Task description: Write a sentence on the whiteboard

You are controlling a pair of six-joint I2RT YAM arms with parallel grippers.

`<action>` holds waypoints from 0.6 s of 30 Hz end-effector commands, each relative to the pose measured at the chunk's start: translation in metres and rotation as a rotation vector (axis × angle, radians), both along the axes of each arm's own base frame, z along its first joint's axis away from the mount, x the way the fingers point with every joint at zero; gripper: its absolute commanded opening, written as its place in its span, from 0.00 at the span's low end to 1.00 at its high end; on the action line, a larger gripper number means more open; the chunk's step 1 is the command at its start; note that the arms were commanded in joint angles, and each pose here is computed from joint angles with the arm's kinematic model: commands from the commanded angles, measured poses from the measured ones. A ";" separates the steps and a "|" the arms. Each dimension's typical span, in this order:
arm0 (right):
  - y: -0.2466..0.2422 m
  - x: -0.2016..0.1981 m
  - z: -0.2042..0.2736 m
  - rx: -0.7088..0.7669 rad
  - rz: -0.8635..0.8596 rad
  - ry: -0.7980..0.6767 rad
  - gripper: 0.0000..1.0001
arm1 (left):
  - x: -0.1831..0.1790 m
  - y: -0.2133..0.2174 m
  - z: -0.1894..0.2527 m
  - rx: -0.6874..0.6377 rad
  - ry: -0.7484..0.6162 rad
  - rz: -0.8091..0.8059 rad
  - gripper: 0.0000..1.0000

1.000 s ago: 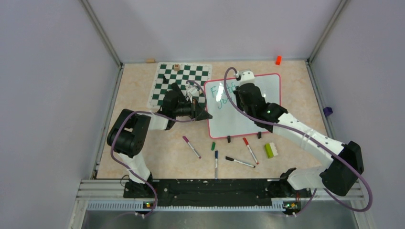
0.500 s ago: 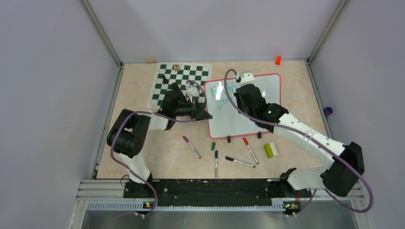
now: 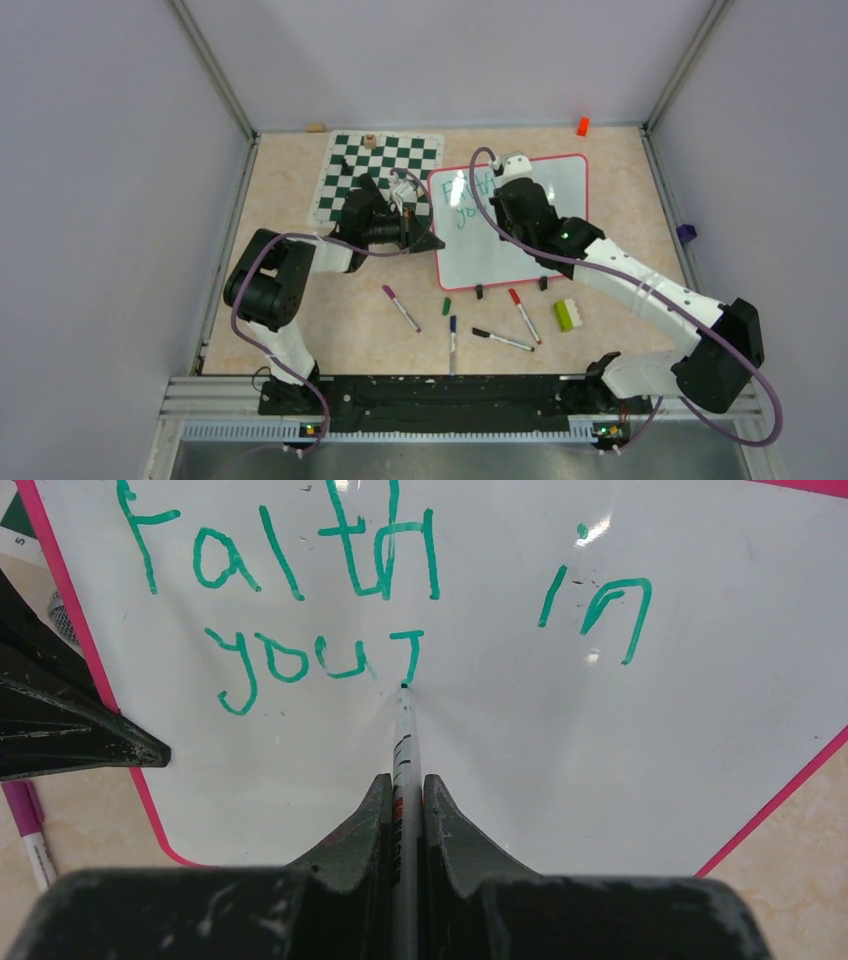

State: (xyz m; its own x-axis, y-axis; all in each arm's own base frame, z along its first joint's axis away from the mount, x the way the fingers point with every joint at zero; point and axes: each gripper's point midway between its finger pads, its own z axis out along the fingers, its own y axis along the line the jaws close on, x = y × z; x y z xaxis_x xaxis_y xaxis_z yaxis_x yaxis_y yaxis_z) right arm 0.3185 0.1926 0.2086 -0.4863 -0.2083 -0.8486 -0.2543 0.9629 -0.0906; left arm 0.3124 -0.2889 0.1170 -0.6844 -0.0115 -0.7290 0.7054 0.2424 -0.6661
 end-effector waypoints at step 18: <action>0.001 0.026 0.028 0.010 -0.062 -0.087 0.00 | 0.002 -0.005 0.016 -0.010 -0.070 -0.008 0.00</action>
State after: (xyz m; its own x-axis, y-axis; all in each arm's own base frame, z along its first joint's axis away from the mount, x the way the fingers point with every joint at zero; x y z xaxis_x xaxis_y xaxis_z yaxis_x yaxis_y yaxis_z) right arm 0.3270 0.1948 0.2148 -0.4762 -0.2069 -0.8547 -0.2355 0.9664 -0.1027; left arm 0.3125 -0.2886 0.1159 -0.6903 -0.0122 -0.7234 0.6988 0.2476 -0.6711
